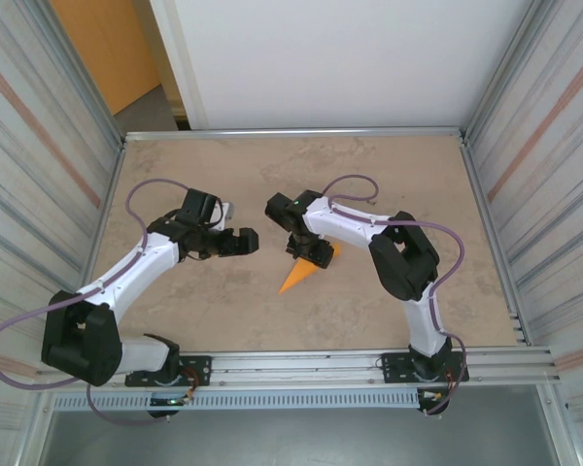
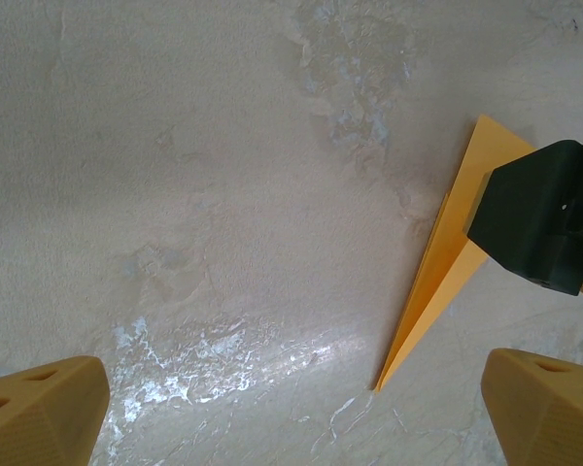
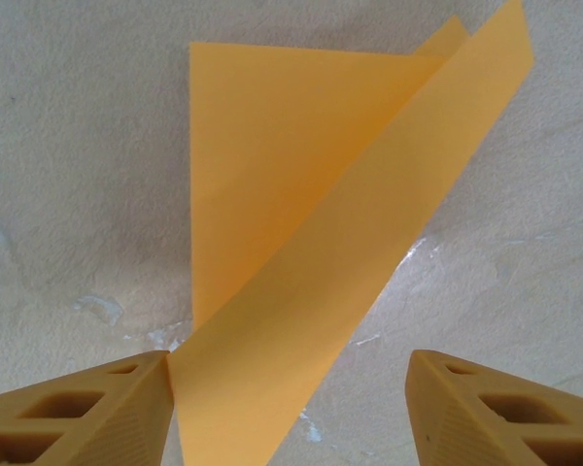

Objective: Fold a paper plane with a square sheet of paper (pick it up from the middle)
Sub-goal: Turn over a paper plane at the center of the table.

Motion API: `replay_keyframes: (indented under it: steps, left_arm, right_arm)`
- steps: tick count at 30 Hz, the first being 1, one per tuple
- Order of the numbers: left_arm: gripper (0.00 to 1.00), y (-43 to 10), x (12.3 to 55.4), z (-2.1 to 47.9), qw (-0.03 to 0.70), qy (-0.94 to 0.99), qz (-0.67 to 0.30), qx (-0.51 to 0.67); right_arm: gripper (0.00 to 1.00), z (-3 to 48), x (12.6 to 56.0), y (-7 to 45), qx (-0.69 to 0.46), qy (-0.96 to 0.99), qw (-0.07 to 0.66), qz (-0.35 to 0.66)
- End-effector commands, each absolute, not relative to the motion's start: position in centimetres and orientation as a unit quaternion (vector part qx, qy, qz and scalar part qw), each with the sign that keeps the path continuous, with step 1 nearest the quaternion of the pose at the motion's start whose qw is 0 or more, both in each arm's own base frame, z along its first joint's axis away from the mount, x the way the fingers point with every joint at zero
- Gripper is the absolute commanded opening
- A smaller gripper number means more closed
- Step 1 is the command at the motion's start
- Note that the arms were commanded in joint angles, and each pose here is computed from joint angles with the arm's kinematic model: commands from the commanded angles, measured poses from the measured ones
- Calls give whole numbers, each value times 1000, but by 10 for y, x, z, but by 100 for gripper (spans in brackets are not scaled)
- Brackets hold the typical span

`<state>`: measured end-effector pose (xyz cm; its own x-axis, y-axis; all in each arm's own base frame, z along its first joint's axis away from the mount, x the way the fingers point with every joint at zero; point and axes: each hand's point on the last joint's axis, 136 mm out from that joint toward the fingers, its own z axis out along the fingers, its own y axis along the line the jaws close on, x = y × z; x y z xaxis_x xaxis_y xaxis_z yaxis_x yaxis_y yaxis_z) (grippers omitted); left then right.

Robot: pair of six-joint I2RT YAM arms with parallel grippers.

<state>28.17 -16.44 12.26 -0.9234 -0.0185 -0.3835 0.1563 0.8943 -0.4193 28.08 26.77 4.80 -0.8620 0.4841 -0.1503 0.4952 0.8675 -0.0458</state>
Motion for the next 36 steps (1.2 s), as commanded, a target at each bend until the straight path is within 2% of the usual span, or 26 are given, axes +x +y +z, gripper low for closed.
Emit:
replay_keyframes:
  steps: [1, 11, 21, 26, 31, 36]
  left_arm:
    - [99, -165, 282, 121, 191, 953, -234, 33]
    - [99, -165, 282, 121, 190, 953, -233, 33]
    - [99, -164, 282, 118, 187, 955, -230, 30]
    - [99, -159, 284, 119, 192, 956, -219, 22]
    - [99, -148, 290, 121, 197, 954, -224, -9]
    - [99, -141, 301, 129, 202, 939, -272, -52]
  right_arm:
    - [59, 55, 271, 254, 272, 958, 68, -64]
    - [45, 57, 266, 250, 285, 954, 66, -65]
    - [19, 60, 266, 248, 287, 953, 70, -63]
    - [12, 68, 271, 248, 277, 955, 87, -55]
    - [0, 89, 286, 258, 242, 962, 126, -13]
    - [0, 112, 308, 281, 162, 973, 153, 56]
